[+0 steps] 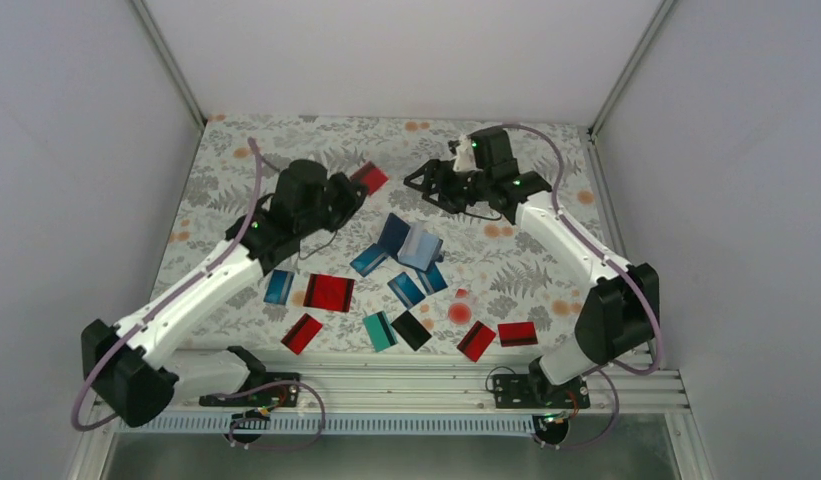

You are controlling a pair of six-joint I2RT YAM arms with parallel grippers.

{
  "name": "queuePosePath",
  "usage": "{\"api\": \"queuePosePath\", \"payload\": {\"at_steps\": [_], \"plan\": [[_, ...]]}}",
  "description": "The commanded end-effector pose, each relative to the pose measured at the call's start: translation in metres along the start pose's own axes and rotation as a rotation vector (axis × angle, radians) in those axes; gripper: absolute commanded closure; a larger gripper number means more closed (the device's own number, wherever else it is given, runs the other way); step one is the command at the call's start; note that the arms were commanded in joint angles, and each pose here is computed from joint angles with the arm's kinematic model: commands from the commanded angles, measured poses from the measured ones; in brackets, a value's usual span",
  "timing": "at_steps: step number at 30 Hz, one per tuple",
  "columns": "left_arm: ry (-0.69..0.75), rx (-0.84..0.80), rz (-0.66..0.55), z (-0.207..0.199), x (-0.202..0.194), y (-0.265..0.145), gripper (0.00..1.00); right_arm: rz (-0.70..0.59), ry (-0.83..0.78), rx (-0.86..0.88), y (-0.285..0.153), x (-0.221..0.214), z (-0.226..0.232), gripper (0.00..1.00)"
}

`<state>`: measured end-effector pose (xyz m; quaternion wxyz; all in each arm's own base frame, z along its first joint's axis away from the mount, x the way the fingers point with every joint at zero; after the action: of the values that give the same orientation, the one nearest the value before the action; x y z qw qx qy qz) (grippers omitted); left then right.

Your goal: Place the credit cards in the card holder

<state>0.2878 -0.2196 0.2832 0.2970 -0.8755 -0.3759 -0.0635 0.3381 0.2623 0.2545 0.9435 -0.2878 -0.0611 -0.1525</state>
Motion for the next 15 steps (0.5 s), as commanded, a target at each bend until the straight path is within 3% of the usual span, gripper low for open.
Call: {"api": "queuePosePath", "payload": {"at_steps": [1,15], "plan": [[0.071,-0.173,-0.045,-0.046,0.033,0.020,0.98,-0.023,0.162,0.116,-0.024,0.020,0.016,0.29],[0.141,-0.403,0.028,-0.110,0.067,0.055,0.98,-0.059,0.173,0.346,-0.036,0.080,0.075,0.36]]}}
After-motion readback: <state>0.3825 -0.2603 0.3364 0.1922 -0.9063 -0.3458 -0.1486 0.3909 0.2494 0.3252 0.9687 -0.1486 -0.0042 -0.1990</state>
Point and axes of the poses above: each gripper's point midway between its finger pads, its own y axis out along the fingers, its own z axis along the line the jaws close on, x = y × z, the point moved 2 cm from there along -y, back along the fingers, and after that the axes turned 5 degrees about y, right-handed, at the moved point
